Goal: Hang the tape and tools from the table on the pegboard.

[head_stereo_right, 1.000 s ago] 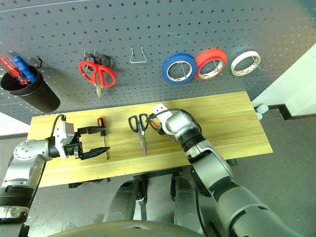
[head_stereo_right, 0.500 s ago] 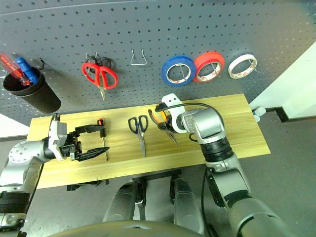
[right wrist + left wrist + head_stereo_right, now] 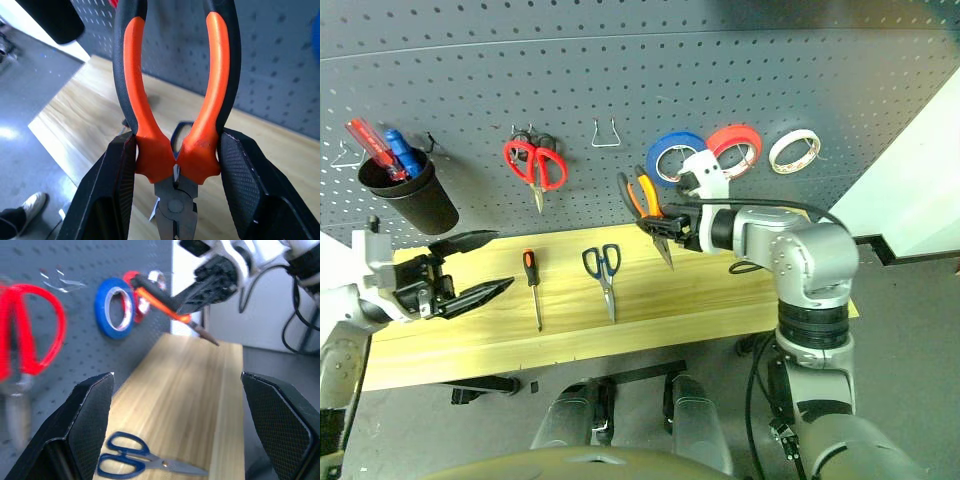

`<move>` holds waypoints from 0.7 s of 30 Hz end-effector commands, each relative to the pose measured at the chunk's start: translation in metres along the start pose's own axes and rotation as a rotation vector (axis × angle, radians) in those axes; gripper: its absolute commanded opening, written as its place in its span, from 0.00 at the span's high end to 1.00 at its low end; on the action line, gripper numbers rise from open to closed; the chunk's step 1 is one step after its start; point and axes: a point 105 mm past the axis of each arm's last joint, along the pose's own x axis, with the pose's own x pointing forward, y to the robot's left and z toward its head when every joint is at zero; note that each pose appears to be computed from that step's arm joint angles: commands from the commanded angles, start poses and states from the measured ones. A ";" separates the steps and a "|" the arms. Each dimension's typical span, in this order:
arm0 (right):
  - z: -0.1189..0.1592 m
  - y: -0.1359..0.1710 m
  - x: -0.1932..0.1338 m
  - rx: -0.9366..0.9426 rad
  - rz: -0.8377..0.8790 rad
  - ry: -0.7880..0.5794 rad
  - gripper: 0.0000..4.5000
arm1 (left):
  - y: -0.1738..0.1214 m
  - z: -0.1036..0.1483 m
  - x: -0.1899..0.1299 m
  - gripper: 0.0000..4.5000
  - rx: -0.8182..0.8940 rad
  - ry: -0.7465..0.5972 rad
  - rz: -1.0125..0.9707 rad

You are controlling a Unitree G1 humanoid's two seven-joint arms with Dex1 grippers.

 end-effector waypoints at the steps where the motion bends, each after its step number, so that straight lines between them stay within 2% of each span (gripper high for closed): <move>1: 0.044 0.019 -0.009 -0.117 0.064 -0.150 0.54 | 0.005 0.023 -0.003 0.05 0.061 -0.042 0.037; 4: 0.068 0.028 -0.003 -0.160 0.080 -0.224 0.54 | 0.009 0.029 -0.004 0.05 0.082 -0.039 0.059; 8: 0.087 0.040 0.000 -0.196 0.124 -0.289 0.54 | 0.016 0.037 -0.005 0.05 0.088 -0.056 0.082; 16: 0.120 0.033 0.016 -0.272 0.013 -0.411 0.54 | 0.033 0.057 -0.006 0.05 0.085 -0.092 0.125; 21: 0.136 0.038 0.038 -0.280 -0.022 -0.452 0.54 | 0.037 0.053 -0.006 0.05 0.084 -0.083 0.133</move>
